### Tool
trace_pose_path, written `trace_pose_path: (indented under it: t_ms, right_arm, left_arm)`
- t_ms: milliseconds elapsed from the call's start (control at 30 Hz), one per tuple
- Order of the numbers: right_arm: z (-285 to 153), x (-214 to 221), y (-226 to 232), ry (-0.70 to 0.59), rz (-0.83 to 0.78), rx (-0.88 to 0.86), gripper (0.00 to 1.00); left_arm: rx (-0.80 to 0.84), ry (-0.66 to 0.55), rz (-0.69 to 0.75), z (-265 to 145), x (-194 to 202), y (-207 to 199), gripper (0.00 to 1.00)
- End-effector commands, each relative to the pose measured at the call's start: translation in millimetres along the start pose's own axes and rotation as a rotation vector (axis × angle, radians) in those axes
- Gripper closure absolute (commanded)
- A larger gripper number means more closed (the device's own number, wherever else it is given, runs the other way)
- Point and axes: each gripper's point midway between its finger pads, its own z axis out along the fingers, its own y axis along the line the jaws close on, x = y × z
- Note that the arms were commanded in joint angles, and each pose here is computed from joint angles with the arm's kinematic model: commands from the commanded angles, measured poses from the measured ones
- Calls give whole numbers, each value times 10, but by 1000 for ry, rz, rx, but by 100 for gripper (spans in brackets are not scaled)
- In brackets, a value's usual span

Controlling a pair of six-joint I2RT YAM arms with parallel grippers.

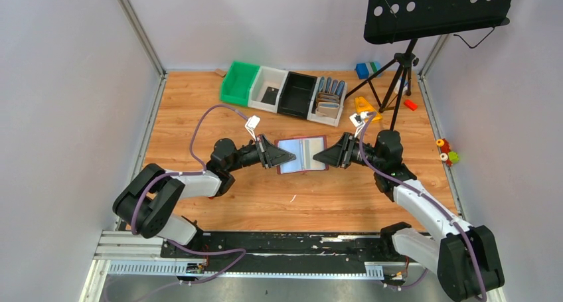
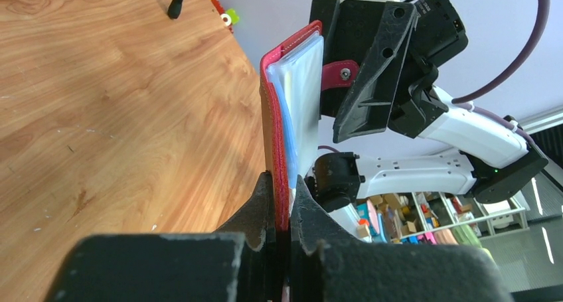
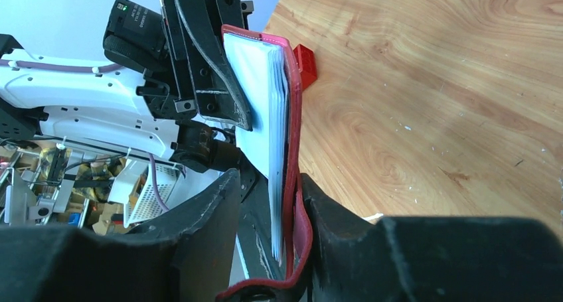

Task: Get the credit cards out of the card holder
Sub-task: Remove the credit card from the card holder.

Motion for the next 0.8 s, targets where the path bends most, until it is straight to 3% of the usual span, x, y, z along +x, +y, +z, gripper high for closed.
trace_pose_path:
  t_ms: [0, 233, 333, 533, 767]
  right_arm:
    - [-11, 11, 82, 20, -62, -32, 63]
    - [-140, 166, 70, 46, -135, -6, 60]
    - [-153, 203, 56, 55, -139, -4, 64]
    - [-117, 165, 33, 51, -145, 1, 85]
    - [49, 208, 20, 83, -162, 34, 86]
  left_arm:
    - [36, -33, 70, 21, -101, -116, 100]
    - [42, -13, 77, 27, -66, -104, 100]
    - [50, -2, 77, 36, -57, -113, 100]
    - [67, 23, 78, 79, -4, -149, 100]
    - [79, 67, 85, 203, 138, -200, 100]
